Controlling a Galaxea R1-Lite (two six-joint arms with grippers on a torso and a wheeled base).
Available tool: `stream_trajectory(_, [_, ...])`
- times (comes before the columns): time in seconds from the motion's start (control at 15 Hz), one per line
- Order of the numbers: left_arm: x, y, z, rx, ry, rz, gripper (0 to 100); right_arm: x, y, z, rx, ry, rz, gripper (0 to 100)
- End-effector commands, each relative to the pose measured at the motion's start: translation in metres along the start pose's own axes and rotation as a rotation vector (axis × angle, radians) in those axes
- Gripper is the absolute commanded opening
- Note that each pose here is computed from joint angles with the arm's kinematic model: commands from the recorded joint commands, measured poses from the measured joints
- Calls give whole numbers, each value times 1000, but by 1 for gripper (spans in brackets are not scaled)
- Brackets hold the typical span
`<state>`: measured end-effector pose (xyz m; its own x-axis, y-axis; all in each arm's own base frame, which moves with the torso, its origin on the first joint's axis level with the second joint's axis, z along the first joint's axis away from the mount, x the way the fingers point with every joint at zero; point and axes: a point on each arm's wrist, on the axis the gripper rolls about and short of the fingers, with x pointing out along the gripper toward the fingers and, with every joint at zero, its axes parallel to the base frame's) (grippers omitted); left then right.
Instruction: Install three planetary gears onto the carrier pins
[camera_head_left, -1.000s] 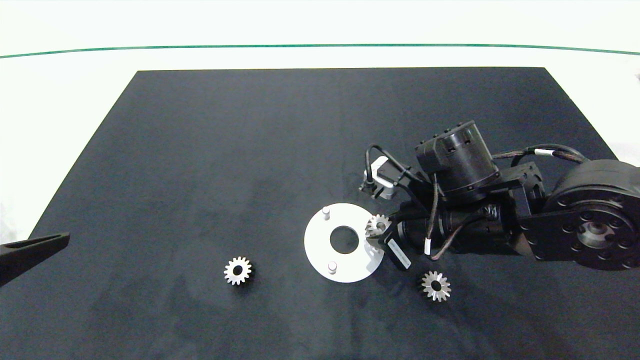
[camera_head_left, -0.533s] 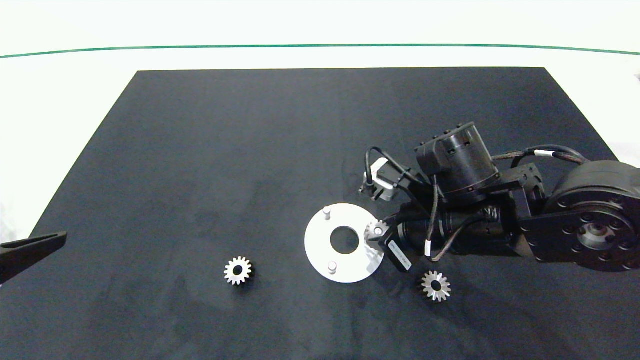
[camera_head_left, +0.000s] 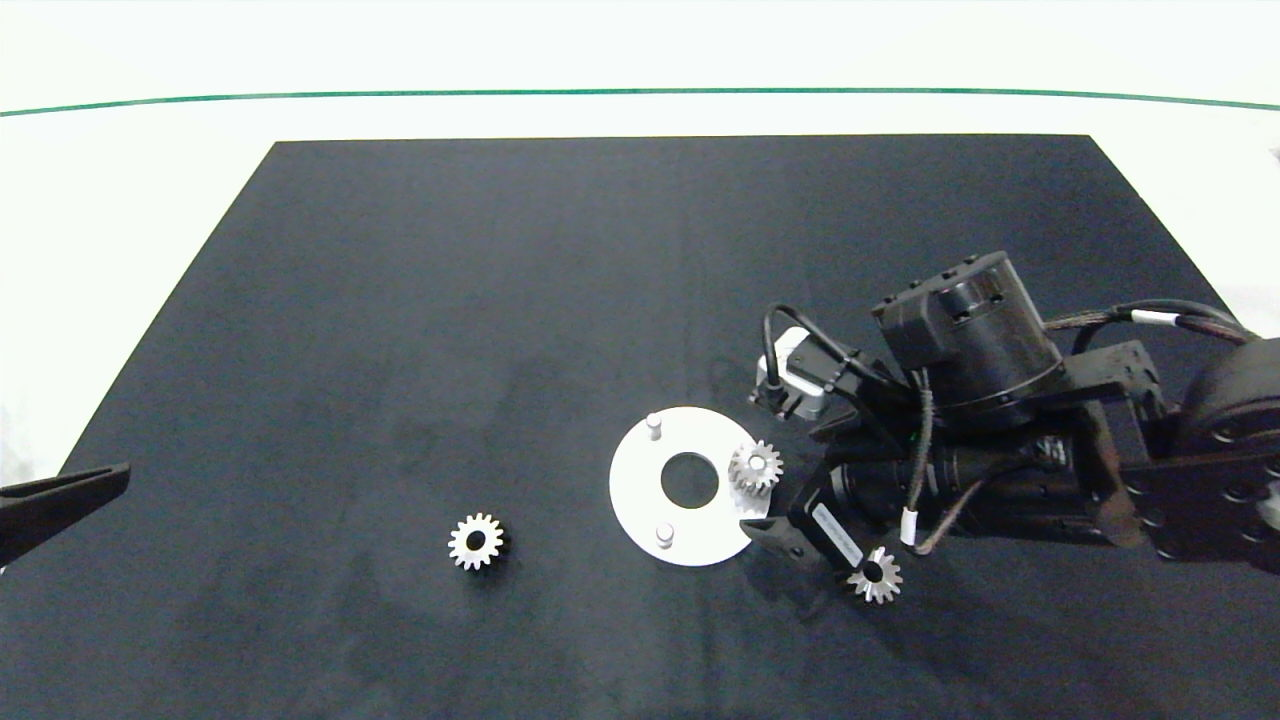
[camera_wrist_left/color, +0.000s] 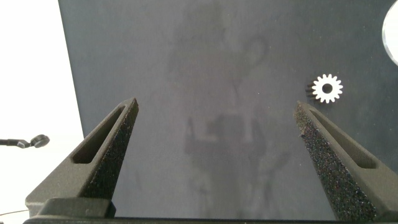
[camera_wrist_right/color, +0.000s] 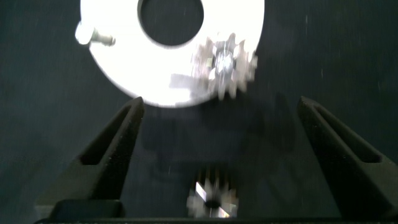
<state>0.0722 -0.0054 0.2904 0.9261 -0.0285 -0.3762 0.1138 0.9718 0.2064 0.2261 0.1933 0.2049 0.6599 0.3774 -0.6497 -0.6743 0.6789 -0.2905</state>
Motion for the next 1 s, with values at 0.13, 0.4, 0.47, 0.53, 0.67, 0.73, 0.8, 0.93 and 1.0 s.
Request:
stream_trajectory(0.13, [1, 0, -1, 1, 8, -2, 100, -41, 5, -32, -8, -7, 0, 100])
stream_trajectory(0.4, [1, 0, 0, 1, 5, 1, 100, -53, 11, -55, 3, -54, 0, 100])
stream_trajectory(0.47, [1, 0, 0, 1, 5, 2, 100, -51, 12, -59, 10, -86, -10, 100])
stream_trajectory(0.53, [1, 0, -1, 1, 7, 2, 100, -48, 13, -63, 16, -109, -24, 100])
stream_trajectory(0.67, [1, 0, -1, 2, 6, -1, 100, -43, 15, -71, 24, -123, -45, 100])
stream_trajectory(0.73, [1, 0, -1, 2, 6, -1, 100, -43, 15, -73, 36, -122, -45, 100])
stream_trajectory(0.8, [1, 0, -1, 2, 6, -1, 100, -43, 16, -74, 51, -118, -43, 100])
stream_trajectory(0.93, [1, 0, -1, 1, 6, 0, 100, -41, 16, -75, 69, -111, -45, 100])
stream_trajectory(1.0, [1, 0, -1, 1, 7, 2, 100, -40, 15, -75, 70, -106, -46, 100])
